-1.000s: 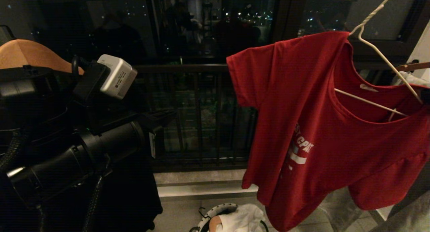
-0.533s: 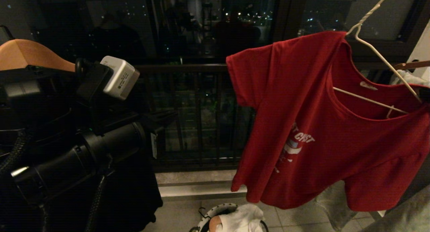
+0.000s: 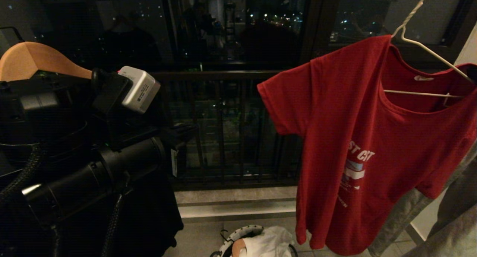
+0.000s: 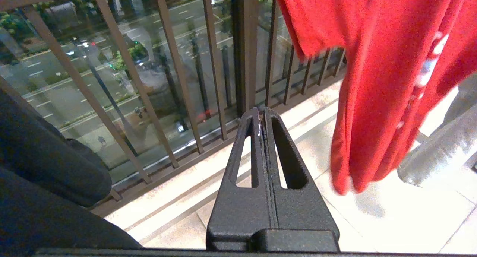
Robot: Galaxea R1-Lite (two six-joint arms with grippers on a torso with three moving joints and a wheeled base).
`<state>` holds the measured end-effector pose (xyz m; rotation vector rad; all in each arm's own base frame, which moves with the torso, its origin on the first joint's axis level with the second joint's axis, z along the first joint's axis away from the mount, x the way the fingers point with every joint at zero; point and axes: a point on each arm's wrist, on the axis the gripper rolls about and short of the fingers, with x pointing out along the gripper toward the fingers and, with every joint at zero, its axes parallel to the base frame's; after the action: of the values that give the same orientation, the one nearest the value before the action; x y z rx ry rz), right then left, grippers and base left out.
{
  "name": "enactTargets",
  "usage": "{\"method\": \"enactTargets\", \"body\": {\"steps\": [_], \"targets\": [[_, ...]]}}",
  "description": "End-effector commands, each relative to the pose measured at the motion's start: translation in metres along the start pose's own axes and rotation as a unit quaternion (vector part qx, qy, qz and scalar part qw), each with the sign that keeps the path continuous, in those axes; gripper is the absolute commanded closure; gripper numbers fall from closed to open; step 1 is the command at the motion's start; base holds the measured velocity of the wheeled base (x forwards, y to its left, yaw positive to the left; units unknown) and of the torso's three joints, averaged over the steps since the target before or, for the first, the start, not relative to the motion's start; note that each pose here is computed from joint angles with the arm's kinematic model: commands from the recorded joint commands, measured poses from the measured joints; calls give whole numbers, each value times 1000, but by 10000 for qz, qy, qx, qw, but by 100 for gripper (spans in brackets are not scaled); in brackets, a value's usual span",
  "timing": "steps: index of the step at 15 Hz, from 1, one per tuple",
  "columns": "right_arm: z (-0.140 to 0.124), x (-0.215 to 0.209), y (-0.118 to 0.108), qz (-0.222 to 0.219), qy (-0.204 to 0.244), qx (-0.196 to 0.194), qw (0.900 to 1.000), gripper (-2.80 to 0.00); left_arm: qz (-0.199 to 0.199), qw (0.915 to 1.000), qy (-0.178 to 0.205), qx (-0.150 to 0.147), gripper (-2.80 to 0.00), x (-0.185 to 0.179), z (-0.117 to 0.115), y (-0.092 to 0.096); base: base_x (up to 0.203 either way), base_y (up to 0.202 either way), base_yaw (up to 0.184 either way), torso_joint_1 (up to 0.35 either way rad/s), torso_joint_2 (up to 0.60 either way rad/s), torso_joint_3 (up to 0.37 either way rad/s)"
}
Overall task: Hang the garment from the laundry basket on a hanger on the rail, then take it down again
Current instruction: Take the clothes off the clothes rack
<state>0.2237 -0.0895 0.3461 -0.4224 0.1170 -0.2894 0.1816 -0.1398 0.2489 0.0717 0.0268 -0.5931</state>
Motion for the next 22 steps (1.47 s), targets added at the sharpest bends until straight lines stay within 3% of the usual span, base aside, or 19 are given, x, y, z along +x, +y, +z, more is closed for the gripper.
{"method": "enactTargets", "body": {"steps": [1, 3, 7, 22], "targets": [[-4, 23, -5, -34, 105, 1, 9999, -280, -8, 10000, 23, 3, 0, 2, -1, -1, 0, 0, 0, 0, 0, 0], [-1, 19, -10, -98, -47, 172, 9998, -280, 5, 10000, 46, 4, 0, 3, -2, 0, 0, 0, 0, 0, 0, 0], [3, -7, -16, 485, -437, 803, 9946, -280, -9, 9999, 153, 12, 0, 9, -7, -1, 0, 0, 0, 0, 0, 0], [10, -73, -5, 1648, -753, 747, 9806, -280, -12, 9998, 191, 23, 0, 15, -11, -2, 0, 0, 0, 0, 0, 0]]}}
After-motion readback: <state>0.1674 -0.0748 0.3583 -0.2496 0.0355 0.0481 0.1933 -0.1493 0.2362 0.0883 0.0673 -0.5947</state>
